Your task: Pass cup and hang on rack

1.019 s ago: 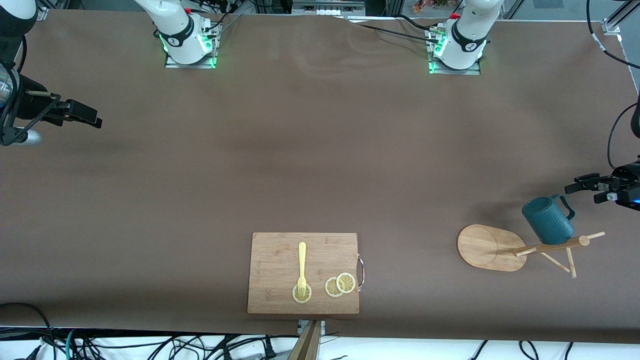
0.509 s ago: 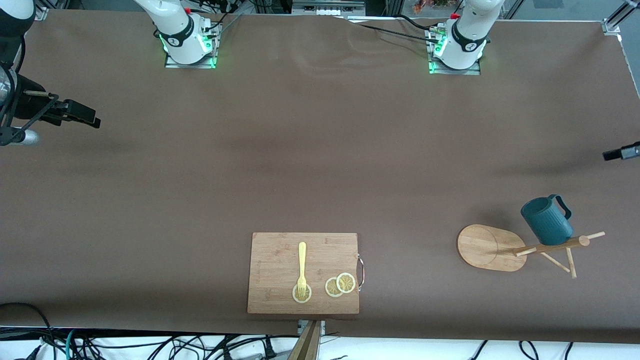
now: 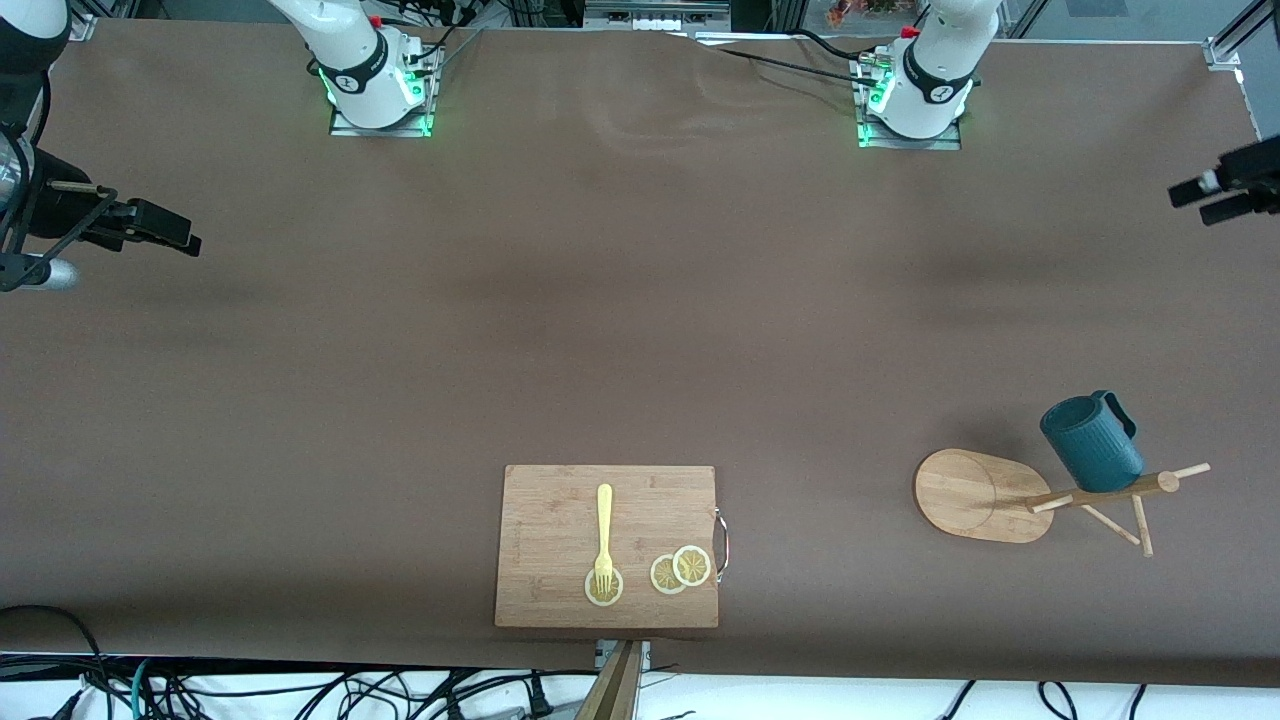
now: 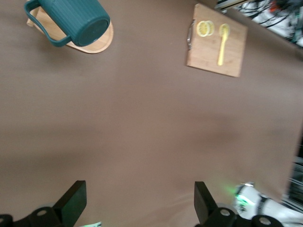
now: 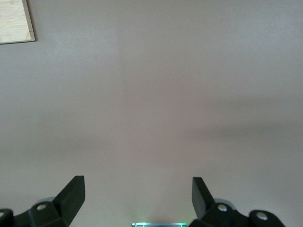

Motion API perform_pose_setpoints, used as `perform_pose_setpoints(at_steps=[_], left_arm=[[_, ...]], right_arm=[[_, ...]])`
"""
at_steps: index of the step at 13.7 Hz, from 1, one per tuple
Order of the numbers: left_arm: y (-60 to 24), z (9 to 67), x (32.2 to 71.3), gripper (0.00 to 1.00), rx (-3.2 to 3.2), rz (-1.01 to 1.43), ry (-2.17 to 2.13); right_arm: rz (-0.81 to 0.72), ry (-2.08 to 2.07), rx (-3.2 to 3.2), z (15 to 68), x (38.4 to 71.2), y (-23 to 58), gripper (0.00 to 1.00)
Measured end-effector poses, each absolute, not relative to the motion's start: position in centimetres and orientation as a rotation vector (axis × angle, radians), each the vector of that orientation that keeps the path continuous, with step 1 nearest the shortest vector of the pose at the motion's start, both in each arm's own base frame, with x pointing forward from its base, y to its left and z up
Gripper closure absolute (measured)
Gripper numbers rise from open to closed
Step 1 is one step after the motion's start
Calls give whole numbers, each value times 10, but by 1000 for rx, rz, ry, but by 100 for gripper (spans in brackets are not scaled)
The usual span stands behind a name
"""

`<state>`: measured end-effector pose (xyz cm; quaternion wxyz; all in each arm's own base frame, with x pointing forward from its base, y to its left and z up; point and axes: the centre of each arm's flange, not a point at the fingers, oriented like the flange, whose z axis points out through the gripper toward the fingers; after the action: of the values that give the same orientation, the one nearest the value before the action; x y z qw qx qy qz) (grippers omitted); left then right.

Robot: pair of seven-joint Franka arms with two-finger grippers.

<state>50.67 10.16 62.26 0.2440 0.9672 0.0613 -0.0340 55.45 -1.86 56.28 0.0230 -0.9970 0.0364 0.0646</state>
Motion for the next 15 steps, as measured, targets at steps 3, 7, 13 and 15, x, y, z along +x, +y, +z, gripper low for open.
perform_pose_setpoints(at_steps=[3,7,13,15], left_arm=[[40,638,502,0,2896,-96,125],[-19,632,501,0,3095,-133,257],[22,621,526,0,3080,100,510],[37,621,527,0,3072,120,509]], right_arm=[[200,113,-3087,563,555,-19,0],[200,113,-3087,563,555,-19,0],[200,113,-3087,563,554,-19,0],[200,113,-3087,563,554,-19,0]])
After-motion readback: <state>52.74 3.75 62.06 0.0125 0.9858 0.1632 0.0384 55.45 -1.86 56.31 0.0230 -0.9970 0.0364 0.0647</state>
